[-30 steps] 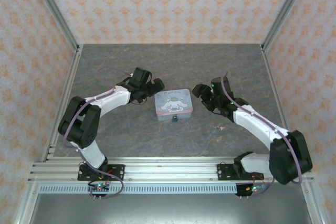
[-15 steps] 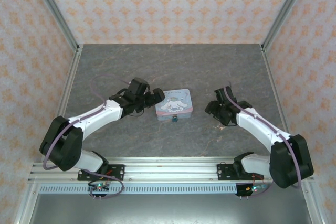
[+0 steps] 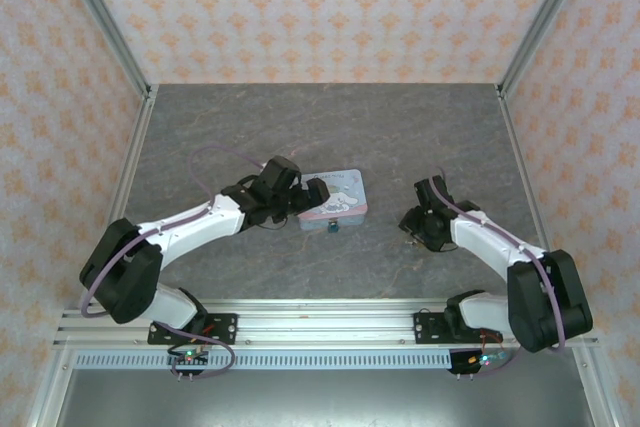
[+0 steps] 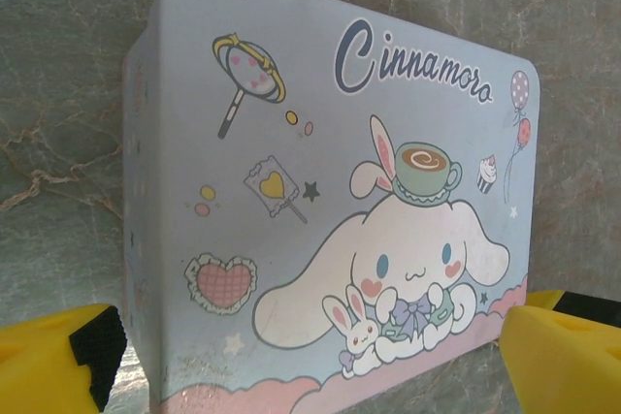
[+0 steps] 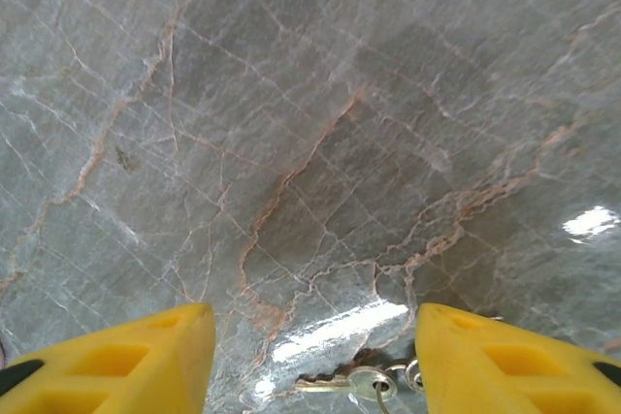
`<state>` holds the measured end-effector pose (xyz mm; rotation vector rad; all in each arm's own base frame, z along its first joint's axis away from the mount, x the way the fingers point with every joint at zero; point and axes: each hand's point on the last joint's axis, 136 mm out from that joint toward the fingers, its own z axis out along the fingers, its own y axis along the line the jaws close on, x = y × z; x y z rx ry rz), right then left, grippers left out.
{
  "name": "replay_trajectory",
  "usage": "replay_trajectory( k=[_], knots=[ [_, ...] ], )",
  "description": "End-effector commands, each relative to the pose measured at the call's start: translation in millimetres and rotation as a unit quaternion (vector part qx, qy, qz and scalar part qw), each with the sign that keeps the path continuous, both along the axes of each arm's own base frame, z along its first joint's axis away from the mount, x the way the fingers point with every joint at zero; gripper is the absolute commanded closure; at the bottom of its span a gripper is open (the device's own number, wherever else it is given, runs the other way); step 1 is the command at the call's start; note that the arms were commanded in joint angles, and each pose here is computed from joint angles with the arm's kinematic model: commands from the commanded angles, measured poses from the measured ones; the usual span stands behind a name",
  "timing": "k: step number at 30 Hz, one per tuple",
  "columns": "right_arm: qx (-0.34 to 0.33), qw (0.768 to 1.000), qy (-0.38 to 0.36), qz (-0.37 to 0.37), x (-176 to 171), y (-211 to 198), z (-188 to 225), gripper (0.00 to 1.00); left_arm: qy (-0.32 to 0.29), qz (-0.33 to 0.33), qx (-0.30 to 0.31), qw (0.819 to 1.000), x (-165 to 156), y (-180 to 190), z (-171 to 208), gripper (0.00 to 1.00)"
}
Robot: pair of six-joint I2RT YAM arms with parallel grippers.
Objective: Unlock a padlock with a key
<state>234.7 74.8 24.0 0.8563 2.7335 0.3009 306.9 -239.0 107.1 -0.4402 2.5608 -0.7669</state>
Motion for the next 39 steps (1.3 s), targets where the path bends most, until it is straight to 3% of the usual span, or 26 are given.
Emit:
replay_trajectory(
  k=[1,13,21,28,33,39],
  knots=[
    [0.026,0.999,0.013,-0.013,-7,6,-14,0.47,-0.002,0.000,0.002,1.000,6,-6,9,0.00],
    [0.112,0.993,-0.017,-0.027,-18,60,-4,0.52,-0.005,-0.006,0.000,1.000,10,-10,13,0.00],
    [0.149,0.987,-0.063,0.019,-7,113,38,0.52,-0.005,-0.006,0.007,1.000,12,-10,13,0.00],
    [0.080,0.993,-0.070,0.042,-11,92,45,0.50,-0.012,-0.003,0.018,1.000,11,-4,21,0.00],
    [0.013,0.999,-0.044,0.005,-26,59,32,0.46,-0.018,0.000,0.016,1.000,12,-3,27,0.00],
    [0.005,0.998,-0.040,-0.052,-38,40,26,0.45,-0.034,0.016,0.034,0.999,16,7,33,0.00]
  ],
)
